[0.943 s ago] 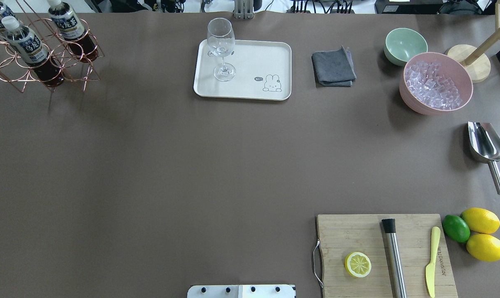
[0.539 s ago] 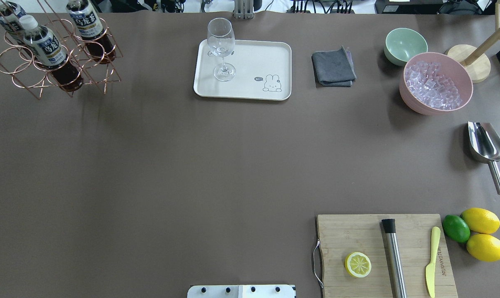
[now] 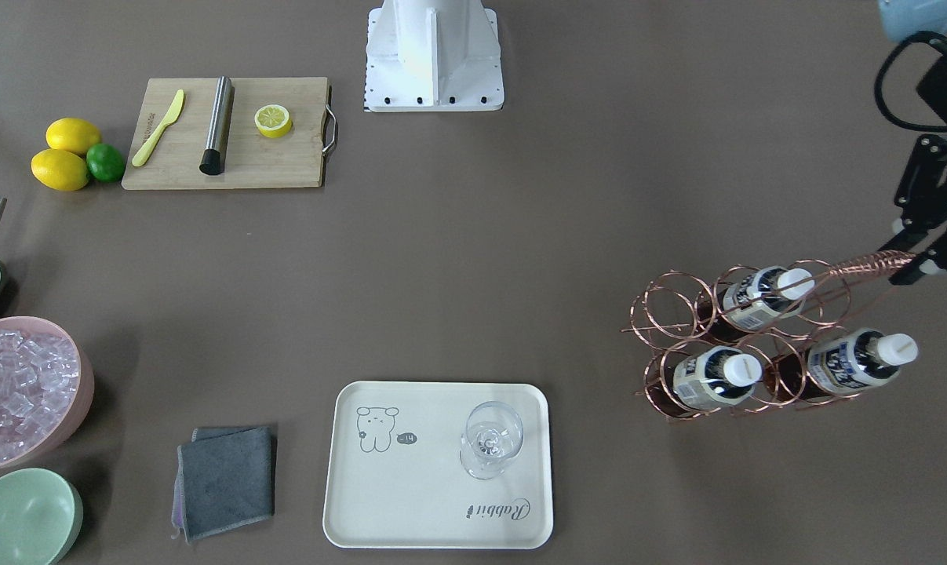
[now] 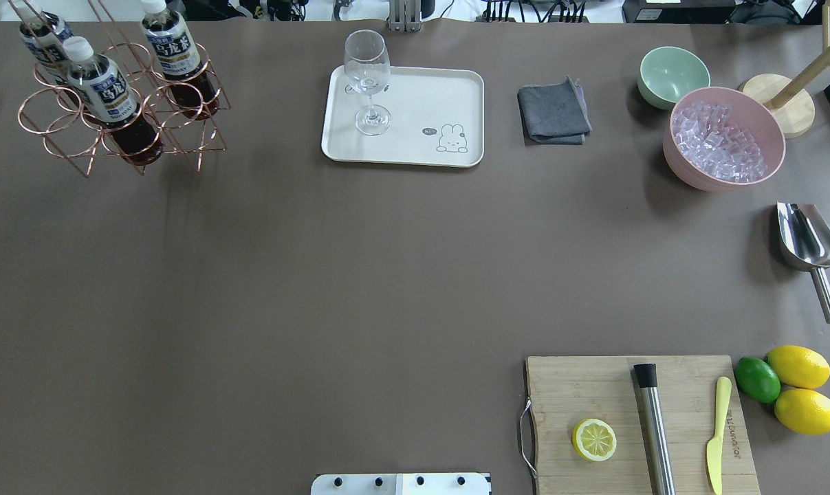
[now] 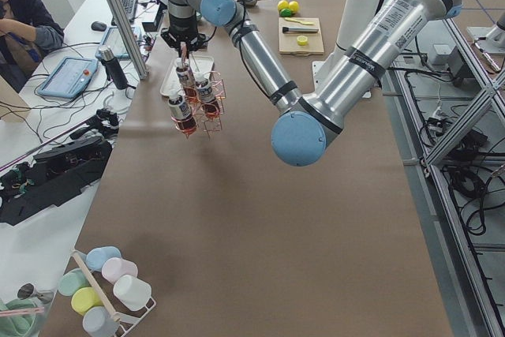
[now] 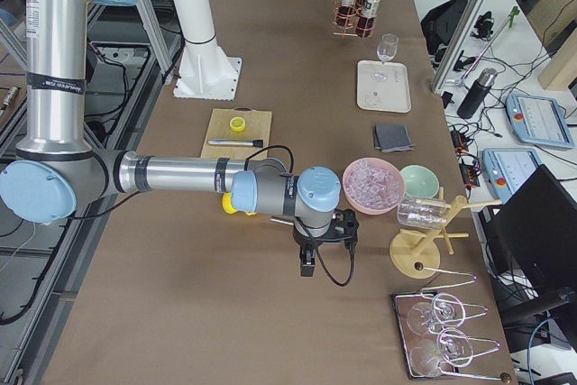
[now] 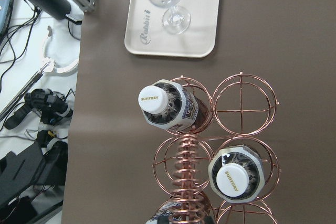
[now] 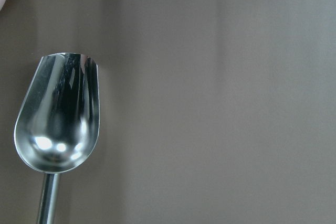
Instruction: Take tea from basket to plate
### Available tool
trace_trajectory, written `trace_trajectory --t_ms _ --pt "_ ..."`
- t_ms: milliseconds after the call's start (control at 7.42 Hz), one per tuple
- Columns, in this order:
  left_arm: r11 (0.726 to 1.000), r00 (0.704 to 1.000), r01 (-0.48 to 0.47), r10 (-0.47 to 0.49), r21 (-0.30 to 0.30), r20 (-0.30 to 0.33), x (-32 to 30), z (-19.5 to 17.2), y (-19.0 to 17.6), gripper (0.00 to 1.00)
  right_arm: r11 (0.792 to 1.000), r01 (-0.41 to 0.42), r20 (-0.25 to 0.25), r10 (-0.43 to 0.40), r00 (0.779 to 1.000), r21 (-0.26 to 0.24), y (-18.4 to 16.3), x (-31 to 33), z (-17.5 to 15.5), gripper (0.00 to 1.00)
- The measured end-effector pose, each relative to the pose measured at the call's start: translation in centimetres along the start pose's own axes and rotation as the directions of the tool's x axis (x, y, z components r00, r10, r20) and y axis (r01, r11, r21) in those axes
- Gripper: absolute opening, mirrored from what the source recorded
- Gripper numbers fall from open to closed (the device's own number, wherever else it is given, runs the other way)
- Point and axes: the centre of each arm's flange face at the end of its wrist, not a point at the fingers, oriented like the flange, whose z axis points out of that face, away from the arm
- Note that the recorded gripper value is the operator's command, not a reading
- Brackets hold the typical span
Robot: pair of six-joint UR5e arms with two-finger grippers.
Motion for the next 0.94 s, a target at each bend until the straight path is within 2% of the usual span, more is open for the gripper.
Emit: trace_trajectory --t_ms 539,943 --pt "0.995 0.997 0.008 0.000 0.102 -0.079 8.6 2.4 -10.8 0.00 1.000 -0.001 0.002 0.001 1.000 -0.001 0.1 0.0 0.0 1.00" --pt "0.991 0.997 0.027 -0.017 0.132 -0.075 16.7 4.4 -19.4 0.00 1.000 0.018 0.010 -0.018 1.000 0.011 0.3 -0.5 -0.5 1.00"
